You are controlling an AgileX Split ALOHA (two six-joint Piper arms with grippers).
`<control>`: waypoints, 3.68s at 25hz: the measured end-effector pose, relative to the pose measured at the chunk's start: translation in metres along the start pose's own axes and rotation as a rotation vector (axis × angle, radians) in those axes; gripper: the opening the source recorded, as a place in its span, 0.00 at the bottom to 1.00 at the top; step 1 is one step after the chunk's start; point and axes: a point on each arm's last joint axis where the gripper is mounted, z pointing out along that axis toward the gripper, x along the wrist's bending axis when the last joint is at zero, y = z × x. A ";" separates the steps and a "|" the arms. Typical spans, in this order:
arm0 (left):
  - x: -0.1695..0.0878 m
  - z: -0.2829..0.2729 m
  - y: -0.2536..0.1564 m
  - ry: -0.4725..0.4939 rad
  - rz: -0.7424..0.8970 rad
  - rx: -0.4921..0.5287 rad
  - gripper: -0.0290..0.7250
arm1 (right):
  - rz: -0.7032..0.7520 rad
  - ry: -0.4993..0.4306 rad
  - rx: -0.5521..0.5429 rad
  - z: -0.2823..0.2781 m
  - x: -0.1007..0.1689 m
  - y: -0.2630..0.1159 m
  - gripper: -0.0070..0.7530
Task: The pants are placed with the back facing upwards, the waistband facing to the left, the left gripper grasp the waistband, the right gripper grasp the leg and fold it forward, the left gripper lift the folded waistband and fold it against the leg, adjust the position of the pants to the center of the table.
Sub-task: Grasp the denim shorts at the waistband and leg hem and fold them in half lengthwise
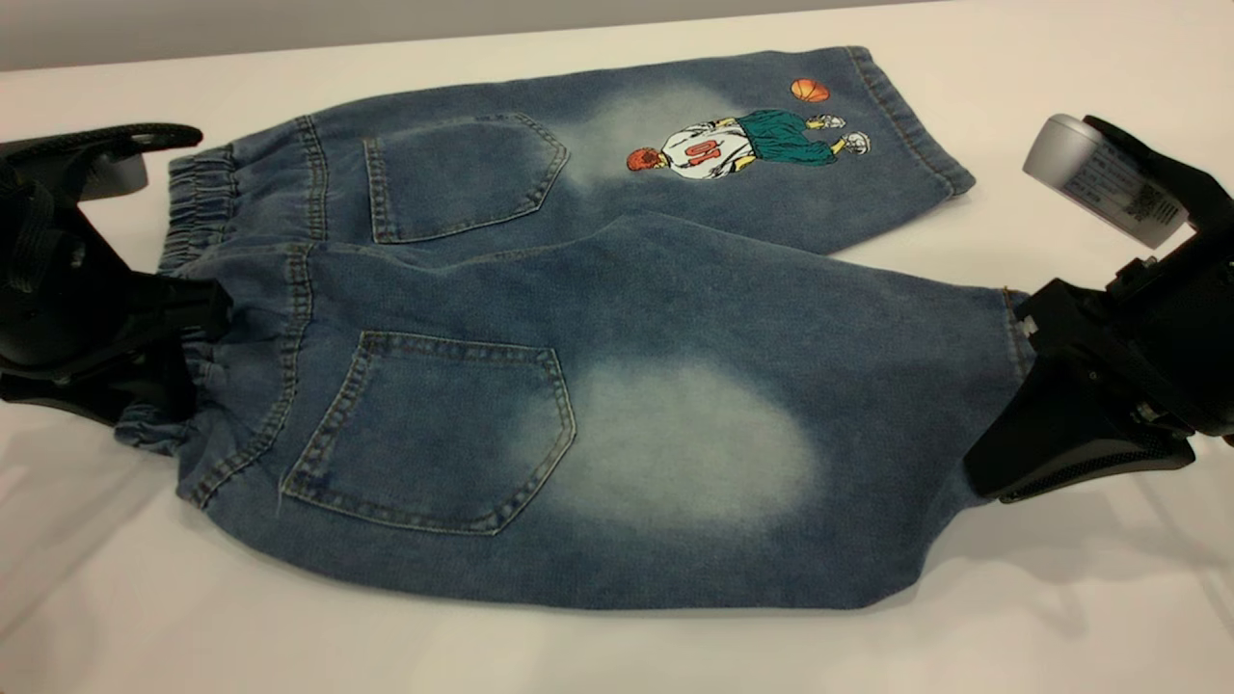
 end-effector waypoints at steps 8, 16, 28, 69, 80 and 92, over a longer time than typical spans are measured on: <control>0.000 -0.002 0.000 0.000 -0.001 0.001 0.14 | 0.001 0.000 -0.001 0.000 0.000 0.000 0.03; -0.002 -0.043 0.016 0.003 0.050 -0.002 0.14 | -0.055 0.040 -0.068 -0.014 0.014 0.015 0.03; -0.013 -0.106 0.066 -0.011 0.122 -0.102 0.13 | -0.202 0.002 -0.286 -0.074 0.055 0.066 0.03; -0.035 -0.068 0.186 -0.002 0.203 -0.367 0.13 | -0.254 -0.337 -0.584 -0.054 -0.007 0.228 0.04; -0.033 -0.067 0.184 0.024 0.226 -0.339 0.65 | -0.265 -0.310 -0.571 -0.055 -0.002 0.226 0.43; -0.024 -0.113 0.176 0.097 0.207 -0.211 0.81 | -0.342 -0.178 -0.564 -0.095 0.043 0.227 0.63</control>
